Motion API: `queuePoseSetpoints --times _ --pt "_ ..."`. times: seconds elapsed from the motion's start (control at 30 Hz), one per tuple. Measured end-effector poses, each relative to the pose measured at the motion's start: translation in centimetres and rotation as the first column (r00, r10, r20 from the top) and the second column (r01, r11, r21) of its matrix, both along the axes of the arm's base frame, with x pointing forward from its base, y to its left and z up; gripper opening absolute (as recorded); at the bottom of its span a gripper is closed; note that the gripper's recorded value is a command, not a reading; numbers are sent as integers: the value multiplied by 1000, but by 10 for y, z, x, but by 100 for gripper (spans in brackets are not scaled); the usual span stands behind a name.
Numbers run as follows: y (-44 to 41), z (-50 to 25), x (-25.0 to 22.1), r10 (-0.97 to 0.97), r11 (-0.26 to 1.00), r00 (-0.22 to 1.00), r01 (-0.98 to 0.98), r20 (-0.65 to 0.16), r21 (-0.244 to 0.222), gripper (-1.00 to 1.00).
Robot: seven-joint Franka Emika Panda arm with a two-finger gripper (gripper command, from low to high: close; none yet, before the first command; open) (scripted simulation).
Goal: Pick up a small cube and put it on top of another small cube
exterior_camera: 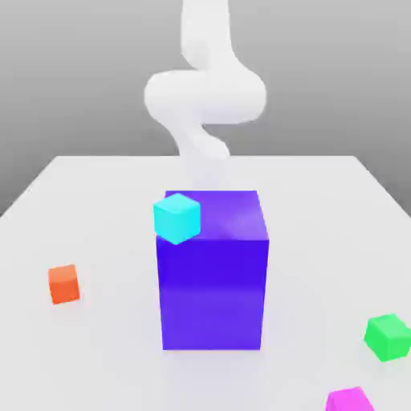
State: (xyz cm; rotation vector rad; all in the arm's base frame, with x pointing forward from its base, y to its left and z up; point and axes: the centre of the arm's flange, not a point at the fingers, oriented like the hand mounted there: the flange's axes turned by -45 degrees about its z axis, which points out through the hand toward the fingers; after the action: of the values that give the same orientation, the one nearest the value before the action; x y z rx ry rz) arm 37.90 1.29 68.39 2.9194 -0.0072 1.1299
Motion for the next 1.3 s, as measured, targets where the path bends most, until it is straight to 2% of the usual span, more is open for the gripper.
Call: queuePoseSetpoints --times 0.27,0.53,0.77,1.0,1.13,1.17,1.3 --pt "44 -106 89 20 998 981 -30 -195 -48 0" --pt "91 -232 143 56 994 925 -87 -376 -65 0" --pt "136 -351 158 101 988 847 -148 -522 -48 0" --pt "177 -471 143 148 981 744 -195 -652 1 0" --pt "185 -533 139 157 980 724 -201 -671 12 0" --pt "185 -547 138 157 979 723 -201 -672 12 -100" --pt "185 -547 138 158 979 724 -201 -672 13 -100"
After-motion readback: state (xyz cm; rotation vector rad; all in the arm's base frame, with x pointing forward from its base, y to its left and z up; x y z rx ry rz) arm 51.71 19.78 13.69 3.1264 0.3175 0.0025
